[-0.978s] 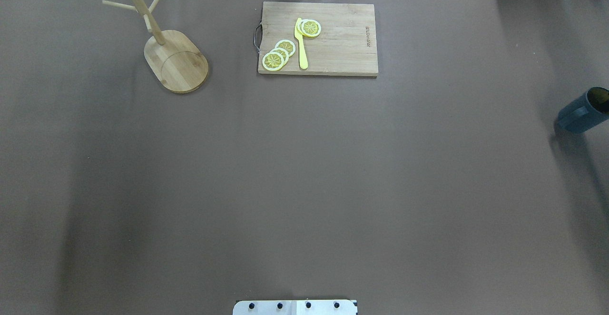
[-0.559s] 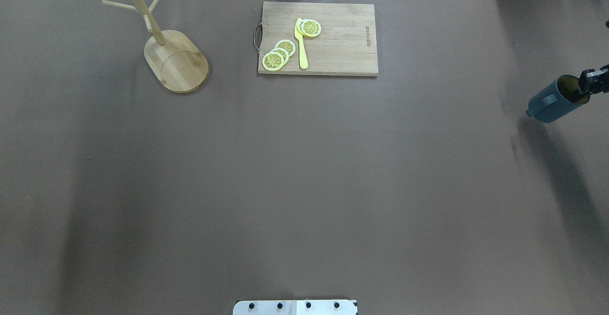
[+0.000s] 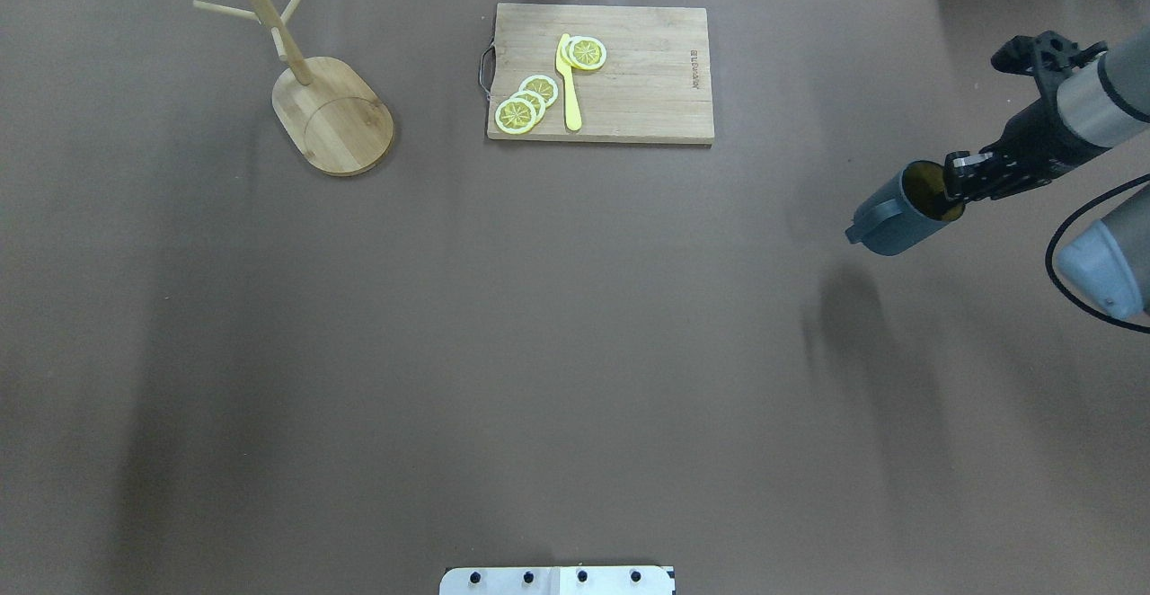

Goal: Hang cup on storage rack
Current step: 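Carry the blue mug with the right gripper toward the table center and lower it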

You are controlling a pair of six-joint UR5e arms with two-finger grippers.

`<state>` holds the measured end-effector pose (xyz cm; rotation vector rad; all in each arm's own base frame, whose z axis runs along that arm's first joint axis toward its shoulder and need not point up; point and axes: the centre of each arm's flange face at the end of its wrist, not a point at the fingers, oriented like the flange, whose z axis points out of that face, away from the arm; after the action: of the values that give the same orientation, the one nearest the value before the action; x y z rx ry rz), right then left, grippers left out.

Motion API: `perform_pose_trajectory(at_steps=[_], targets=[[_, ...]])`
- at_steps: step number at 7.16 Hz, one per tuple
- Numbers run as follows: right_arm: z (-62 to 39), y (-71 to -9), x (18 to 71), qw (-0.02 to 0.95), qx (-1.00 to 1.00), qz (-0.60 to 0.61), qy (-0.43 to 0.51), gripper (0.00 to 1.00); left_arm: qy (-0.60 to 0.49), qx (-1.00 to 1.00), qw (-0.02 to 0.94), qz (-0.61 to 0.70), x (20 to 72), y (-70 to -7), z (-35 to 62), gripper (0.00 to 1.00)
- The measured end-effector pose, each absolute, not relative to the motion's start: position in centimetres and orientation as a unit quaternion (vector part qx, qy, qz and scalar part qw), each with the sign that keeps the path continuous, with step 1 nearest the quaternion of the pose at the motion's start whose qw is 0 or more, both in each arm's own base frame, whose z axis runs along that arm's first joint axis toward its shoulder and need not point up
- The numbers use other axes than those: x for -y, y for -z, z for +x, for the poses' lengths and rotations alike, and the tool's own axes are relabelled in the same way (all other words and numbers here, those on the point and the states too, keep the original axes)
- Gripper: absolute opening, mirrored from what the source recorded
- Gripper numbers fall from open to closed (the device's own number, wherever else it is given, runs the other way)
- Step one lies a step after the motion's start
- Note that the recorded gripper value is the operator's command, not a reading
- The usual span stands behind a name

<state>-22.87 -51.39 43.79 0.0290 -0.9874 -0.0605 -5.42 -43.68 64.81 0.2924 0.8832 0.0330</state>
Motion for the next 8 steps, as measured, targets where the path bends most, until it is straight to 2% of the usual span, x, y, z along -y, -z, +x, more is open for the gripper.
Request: perform_pose_trajectory(at_steps=[4,8], targets=[[-37.6,-31.6,46.5,0.870,0.491,0.029,0.041,0.00,-0.035,-0.441,0.883,0.155,43.5,-64.3,-4.6,0.98],[-46.7,-24.4,42.2,0.869,0.490,0.048,0.043,0.00,-0.041,-0.449,0.879,0.154,43.4,-64.2,-4.2,0.98]])
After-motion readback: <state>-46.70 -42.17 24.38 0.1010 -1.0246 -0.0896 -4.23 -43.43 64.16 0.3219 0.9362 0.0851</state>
